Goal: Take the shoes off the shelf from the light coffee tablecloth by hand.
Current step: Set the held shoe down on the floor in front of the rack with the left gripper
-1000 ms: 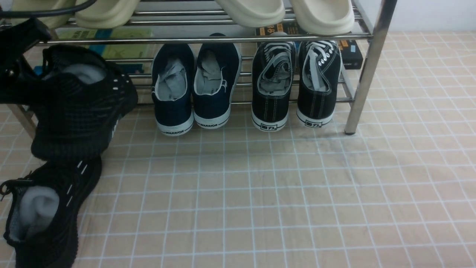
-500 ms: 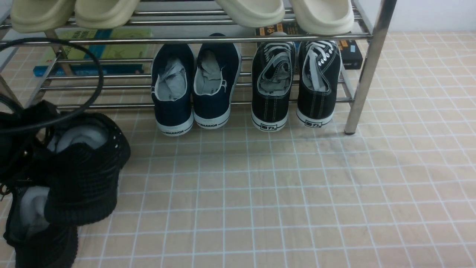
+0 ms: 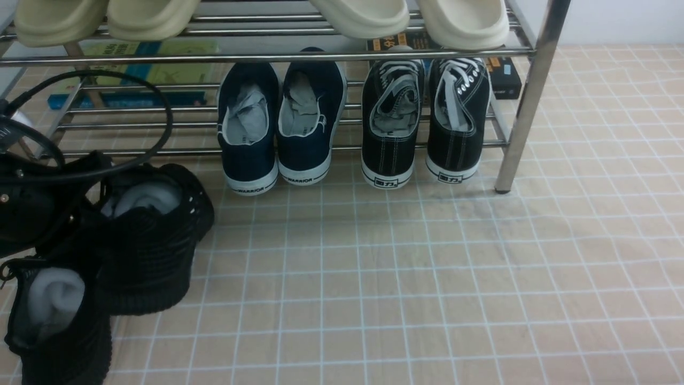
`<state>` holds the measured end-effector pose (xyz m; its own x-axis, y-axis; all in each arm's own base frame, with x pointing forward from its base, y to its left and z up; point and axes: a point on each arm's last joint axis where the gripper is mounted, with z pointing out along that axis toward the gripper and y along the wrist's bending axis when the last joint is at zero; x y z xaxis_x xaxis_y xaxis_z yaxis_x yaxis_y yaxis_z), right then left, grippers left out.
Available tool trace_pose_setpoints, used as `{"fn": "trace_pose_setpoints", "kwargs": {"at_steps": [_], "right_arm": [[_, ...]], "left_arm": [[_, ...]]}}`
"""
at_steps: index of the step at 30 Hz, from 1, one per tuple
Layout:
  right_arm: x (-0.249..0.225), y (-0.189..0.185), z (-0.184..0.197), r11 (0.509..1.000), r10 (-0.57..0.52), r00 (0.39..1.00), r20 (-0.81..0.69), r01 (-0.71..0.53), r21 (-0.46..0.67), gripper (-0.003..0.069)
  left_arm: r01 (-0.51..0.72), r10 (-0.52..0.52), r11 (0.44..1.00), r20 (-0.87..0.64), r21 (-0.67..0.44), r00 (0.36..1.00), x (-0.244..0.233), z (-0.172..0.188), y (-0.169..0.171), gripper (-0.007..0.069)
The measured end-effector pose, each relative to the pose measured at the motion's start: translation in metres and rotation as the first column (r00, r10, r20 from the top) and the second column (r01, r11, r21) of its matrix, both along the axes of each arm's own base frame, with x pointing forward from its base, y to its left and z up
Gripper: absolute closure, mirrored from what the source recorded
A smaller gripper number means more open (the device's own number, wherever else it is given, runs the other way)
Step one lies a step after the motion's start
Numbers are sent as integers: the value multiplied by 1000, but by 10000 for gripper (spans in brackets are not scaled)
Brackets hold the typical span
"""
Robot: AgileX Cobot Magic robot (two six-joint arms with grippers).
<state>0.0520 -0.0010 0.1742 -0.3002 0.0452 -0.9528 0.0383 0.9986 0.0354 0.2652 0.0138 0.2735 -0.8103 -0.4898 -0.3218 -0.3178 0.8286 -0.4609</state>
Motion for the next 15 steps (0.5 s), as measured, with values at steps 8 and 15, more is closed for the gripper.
{"fn": "trace_pose_setpoints", "kwargs": {"at_steps": [8, 15], "right_arm": [[0, 0, 0, 1000, 0, 1000, 0, 0, 0, 421], [0, 0, 0, 1000, 0, 1000, 0, 0, 0, 421]], "left_arm": [[0, -3, 999, -77, -32, 997, 9, -18, 0, 608], [6, -9, 999, -107, -32, 994, 10, -24, 0, 568]]}}
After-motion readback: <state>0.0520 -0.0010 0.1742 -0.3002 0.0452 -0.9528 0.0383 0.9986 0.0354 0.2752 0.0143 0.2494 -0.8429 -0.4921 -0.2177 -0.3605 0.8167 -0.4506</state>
